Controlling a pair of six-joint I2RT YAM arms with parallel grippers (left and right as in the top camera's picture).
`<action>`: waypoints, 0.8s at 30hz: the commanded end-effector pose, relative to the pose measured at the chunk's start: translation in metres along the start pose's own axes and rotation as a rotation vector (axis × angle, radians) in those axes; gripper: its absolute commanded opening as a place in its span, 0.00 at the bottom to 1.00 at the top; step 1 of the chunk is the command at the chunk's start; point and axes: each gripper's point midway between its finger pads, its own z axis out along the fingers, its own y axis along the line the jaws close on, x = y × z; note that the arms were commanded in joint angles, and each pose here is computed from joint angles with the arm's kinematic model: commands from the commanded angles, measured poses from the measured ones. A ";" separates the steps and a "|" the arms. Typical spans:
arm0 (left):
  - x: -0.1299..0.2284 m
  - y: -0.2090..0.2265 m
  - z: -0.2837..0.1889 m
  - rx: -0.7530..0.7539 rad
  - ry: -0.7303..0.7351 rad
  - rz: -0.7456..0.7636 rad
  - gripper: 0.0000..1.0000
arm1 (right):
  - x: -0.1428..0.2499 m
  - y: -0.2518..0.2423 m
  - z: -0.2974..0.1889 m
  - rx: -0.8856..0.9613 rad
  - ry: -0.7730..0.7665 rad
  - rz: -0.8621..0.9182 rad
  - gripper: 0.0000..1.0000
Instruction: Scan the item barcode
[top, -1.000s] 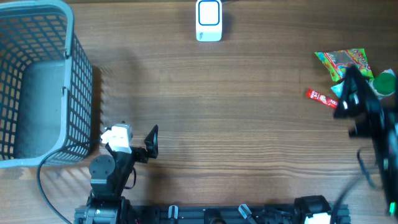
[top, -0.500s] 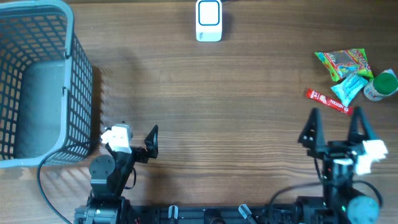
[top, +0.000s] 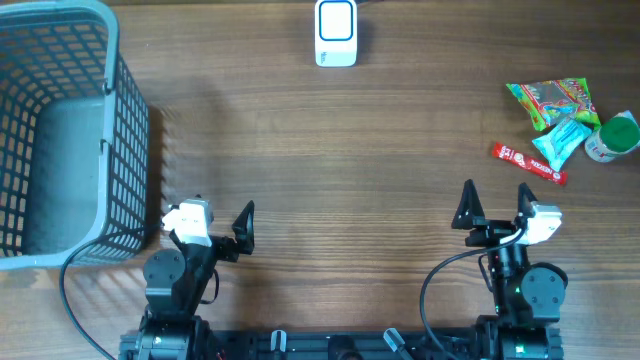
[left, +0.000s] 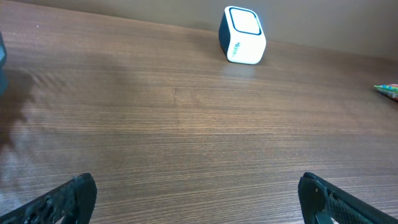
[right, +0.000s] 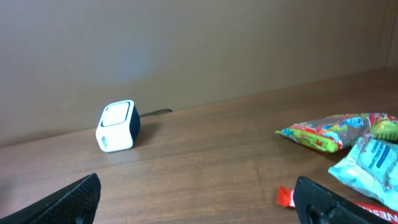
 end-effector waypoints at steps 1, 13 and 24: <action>0.002 -0.002 0.000 0.014 0.006 -0.003 1.00 | -0.002 0.006 -0.001 -0.023 -0.012 0.014 1.00; 0.002 -0.002 0.000 0.014 0.006 -0.003 1.00 | -0.002 0.008 -0.001 -0.029 -0.009 0.014 1.00; -0.024 0.016 -0.008 -0.106 -0.127 0.071 1.00 | -0.002 0.008 -0.001 -0.029 -0.009 0.015 1.00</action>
